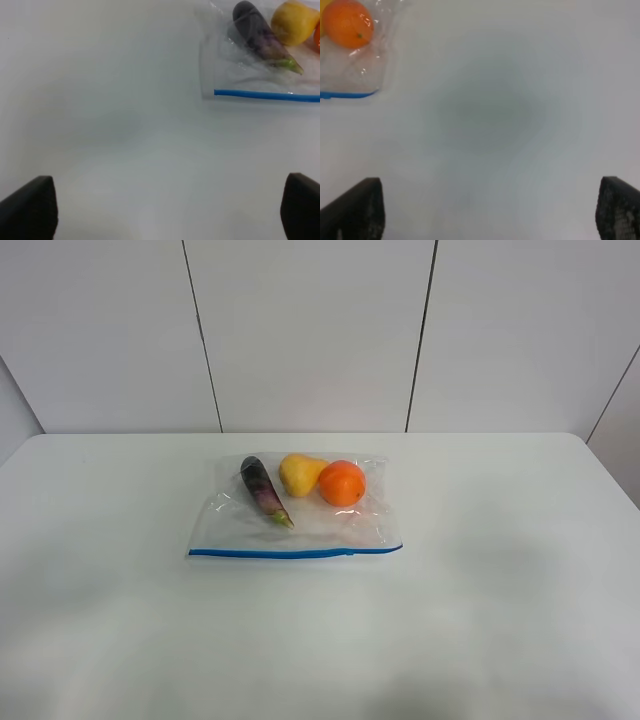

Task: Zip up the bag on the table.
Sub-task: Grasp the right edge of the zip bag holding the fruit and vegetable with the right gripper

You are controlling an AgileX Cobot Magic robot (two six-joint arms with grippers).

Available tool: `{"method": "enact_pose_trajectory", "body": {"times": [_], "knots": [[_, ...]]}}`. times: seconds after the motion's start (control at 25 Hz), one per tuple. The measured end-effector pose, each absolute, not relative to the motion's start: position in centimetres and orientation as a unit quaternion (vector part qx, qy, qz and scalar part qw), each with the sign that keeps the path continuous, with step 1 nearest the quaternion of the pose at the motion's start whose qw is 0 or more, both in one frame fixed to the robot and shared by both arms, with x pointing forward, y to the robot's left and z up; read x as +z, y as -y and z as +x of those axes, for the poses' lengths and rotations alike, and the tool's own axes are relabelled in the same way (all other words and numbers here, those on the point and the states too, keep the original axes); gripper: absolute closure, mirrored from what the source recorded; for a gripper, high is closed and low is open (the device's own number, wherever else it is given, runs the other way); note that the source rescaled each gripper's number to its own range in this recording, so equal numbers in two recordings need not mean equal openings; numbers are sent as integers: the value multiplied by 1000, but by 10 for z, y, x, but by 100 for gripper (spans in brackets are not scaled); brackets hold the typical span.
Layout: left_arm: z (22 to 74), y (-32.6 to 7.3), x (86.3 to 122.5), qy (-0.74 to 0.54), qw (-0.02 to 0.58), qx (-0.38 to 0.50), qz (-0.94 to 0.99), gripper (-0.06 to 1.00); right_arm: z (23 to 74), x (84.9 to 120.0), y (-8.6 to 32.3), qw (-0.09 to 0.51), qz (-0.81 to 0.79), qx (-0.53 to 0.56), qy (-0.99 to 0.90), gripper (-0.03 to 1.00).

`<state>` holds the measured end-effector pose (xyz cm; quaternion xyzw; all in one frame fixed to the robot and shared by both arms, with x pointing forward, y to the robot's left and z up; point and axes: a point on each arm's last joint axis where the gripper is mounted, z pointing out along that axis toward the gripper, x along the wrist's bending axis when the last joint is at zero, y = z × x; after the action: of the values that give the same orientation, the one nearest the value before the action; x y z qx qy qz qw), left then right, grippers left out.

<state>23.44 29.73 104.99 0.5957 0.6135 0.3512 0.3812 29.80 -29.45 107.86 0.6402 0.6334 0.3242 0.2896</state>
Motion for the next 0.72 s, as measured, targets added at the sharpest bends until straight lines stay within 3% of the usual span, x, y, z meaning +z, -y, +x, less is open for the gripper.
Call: {"method": "enact_pose_trajectory", "body": {"times": [0.36, 0.72], "knots": [[234, -297, 1050, -614, 381, 351, 596, -6, 427, 1081, 282, 93, 712, 296, -629, 5], [234, -297, 1050, -614, 381, 351, 596, -6, 522, 1024, 267, -68, 719, 276, -634, 6]]}}
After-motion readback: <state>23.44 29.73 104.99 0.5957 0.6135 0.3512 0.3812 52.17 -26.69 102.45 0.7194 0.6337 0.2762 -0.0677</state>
